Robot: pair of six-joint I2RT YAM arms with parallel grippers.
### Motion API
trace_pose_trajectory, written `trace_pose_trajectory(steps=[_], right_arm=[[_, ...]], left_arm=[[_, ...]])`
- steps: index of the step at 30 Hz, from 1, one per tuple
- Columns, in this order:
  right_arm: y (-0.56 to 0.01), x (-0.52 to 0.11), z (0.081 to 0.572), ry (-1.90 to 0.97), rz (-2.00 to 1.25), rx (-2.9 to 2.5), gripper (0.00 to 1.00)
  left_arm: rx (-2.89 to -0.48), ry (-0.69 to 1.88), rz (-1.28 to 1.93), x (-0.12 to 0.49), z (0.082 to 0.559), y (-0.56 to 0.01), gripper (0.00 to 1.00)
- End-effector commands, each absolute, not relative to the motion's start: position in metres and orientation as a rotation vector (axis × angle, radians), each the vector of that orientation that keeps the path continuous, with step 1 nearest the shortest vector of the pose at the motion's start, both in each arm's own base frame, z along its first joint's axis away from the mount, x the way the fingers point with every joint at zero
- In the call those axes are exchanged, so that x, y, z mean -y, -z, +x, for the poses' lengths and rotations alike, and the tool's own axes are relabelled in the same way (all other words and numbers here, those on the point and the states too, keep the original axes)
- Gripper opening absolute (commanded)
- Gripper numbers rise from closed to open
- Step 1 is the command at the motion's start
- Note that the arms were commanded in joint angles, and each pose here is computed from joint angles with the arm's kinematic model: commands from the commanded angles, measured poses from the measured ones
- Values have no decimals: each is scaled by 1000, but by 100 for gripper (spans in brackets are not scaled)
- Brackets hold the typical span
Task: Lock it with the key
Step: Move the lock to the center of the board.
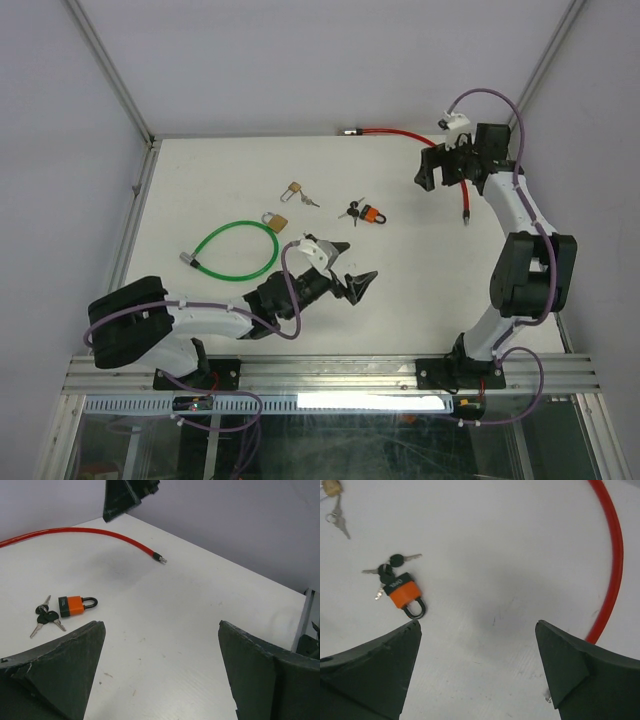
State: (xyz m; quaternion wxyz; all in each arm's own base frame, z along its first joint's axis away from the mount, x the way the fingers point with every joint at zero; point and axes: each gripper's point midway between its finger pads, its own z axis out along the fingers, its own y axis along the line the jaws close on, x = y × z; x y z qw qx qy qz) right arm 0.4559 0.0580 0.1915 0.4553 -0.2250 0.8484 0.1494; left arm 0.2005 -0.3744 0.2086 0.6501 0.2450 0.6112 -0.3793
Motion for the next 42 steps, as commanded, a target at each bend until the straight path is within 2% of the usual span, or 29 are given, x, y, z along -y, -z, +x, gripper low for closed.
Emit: trace_pose_trajectory(steps=[1,9,15,22,32,35,39,42], right_arm=[[-156,-13,466,-266,-450,-2215,99],[-118,47,473,-87,-246,-2318,97],[-92,81,471,-21,-64,-2387,93],[-59,91,467,-47,9,-2458,84],[-30,104,467,-7,70,-2519,47],[-26,106,466,7,57,-2531,22],[-24,105,460,5,14,-2555,9],[-23,96,442,-47,-41,-2615,5]], left_arm=[[-1369,842,522,391,213,-229,99],[-1472,695,668,443,217,-196,99],[-1464,679,668,443,214,-196,99],[-1455,685,661,440,213,-197,99],[-1443,695,651,436,212,-199,99],[-1440,696,652,436,211,-199,99],[-1439,696,651,435,211,-199,99],[-1439,698,652,435,211,-199,99]])
